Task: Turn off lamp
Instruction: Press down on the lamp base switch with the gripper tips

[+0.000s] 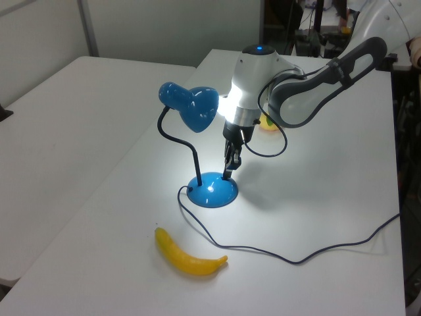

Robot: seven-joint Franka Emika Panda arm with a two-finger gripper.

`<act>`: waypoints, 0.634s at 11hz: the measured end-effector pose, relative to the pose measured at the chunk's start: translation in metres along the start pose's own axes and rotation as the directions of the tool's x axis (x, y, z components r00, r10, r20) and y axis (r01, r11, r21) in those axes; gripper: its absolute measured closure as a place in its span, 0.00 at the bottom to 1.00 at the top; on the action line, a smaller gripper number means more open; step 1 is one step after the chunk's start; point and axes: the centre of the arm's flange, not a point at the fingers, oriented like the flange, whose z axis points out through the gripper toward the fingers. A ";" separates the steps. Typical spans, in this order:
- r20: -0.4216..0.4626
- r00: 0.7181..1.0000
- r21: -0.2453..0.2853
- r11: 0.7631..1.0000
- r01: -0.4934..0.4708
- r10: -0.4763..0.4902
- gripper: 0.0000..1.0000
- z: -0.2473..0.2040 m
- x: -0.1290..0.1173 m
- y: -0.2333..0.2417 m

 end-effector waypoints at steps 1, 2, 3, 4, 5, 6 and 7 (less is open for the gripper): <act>0.000 1.000 0.000 1.000 0.000 0.000 0.99 0.000 0.000 0.000; 0.001 1.000 0.000 1.000 0.000 0.000 0.99 0.001 0.000 0.000; 0.005 1.000 0.001 1.000 0.000 0.000 0.99 0.003 -0.001 0.000; 0.010 1.000 0.002 1.000 -0.001 0.001 0.99 0.006 -0.002 0.000; 0.010 1.000 0.002 1.000 -0.001 0.001 0.99 0.006 -0.002 0.000; 0.010 1.000 0.002 1.000 -0.001 0.001 0.99 0.006 -0.002 0.000; 0.010 1.000 0.002 1.000 -0.003 0.003 0.99 0.006 -0.002 0.000</act>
